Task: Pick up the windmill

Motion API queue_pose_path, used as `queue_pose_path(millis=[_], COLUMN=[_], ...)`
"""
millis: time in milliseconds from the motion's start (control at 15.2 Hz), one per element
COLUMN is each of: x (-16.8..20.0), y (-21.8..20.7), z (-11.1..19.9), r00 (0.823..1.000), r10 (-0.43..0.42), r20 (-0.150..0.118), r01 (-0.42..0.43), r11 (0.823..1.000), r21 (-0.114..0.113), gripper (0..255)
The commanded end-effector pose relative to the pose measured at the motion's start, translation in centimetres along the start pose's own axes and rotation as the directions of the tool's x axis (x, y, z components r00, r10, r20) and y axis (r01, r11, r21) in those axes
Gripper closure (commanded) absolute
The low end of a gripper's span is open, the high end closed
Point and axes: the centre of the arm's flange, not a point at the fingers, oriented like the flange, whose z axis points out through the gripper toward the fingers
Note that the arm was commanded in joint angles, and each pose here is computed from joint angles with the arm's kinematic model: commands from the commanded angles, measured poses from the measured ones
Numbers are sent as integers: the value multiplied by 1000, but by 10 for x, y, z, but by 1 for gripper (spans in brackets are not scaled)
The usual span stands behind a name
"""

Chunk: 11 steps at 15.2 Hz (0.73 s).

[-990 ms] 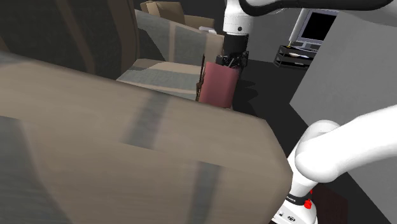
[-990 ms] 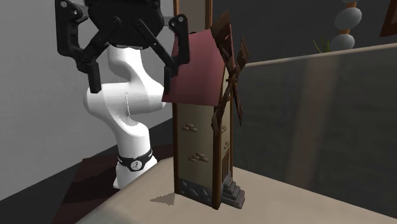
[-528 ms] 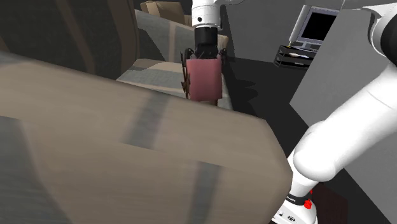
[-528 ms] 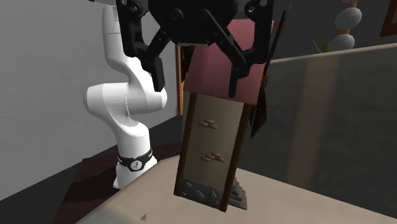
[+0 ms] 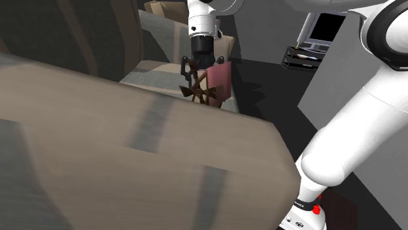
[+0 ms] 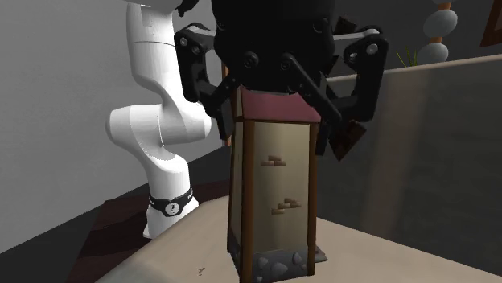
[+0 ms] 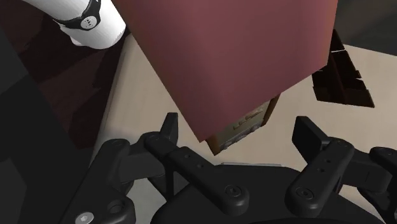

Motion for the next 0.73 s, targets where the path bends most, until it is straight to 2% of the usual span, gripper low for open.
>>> queue_pose_path(millis=[0,132,198,660], x=[6,6,6,4], y=[-3,-3,-2,-3], z=[14,14,14,13], r00=[1000,1000,1000,1000], r10=[-1,-1,-1,-1], r20=[1,1,1,1], r01=[1,1,1,1], r11=[1000,1000,1000,1000], r21=[0,0,0,0], gripper=[0,0,255,255])
